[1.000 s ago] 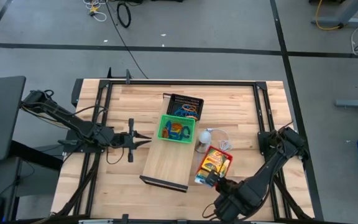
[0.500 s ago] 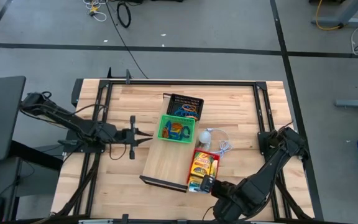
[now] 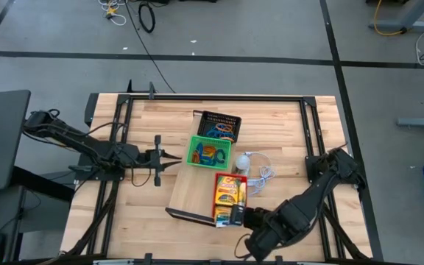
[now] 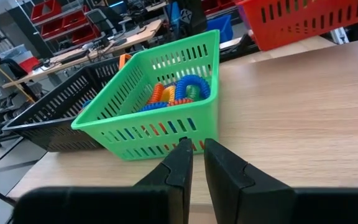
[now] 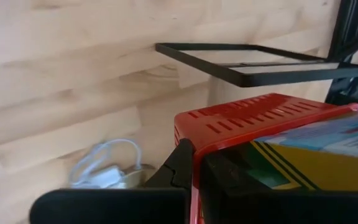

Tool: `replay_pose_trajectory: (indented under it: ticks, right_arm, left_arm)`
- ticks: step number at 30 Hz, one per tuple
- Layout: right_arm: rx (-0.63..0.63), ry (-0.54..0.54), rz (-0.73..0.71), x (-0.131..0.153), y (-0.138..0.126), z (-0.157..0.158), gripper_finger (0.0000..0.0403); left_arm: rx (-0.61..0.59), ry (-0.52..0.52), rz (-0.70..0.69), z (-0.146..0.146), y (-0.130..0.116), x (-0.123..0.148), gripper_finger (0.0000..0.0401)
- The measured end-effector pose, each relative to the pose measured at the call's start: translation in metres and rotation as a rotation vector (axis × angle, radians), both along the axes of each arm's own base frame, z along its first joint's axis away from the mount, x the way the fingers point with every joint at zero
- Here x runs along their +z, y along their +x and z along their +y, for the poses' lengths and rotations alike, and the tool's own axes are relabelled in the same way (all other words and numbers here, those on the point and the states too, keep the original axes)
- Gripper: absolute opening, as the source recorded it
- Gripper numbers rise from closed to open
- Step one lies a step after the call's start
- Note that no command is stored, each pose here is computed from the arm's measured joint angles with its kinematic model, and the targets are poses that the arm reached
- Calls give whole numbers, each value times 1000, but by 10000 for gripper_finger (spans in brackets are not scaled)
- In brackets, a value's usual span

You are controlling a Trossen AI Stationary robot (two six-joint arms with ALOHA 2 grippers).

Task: Pick & Place Office Desk Supplies
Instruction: Put the red bin on the shelf

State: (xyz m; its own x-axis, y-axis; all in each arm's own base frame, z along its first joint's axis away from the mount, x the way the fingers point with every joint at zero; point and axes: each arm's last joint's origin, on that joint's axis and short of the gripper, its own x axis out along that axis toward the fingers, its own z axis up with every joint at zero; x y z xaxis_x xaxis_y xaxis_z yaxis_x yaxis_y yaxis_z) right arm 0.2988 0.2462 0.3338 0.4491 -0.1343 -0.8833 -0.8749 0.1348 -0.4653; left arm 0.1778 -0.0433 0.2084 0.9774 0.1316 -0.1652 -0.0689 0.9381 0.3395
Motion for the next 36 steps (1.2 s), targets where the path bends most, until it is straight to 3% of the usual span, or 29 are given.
replay_pose_trajectory:
  ticks: [19,36]
  right_arm:
    - [213,62,12,3,40,-34,9]
    - [275,140,4,5,69,-76,9]
  left_arm:
    - [8,-41,17,0,0,-2,50]
    - [11,-41,17,0,0,-2,50]
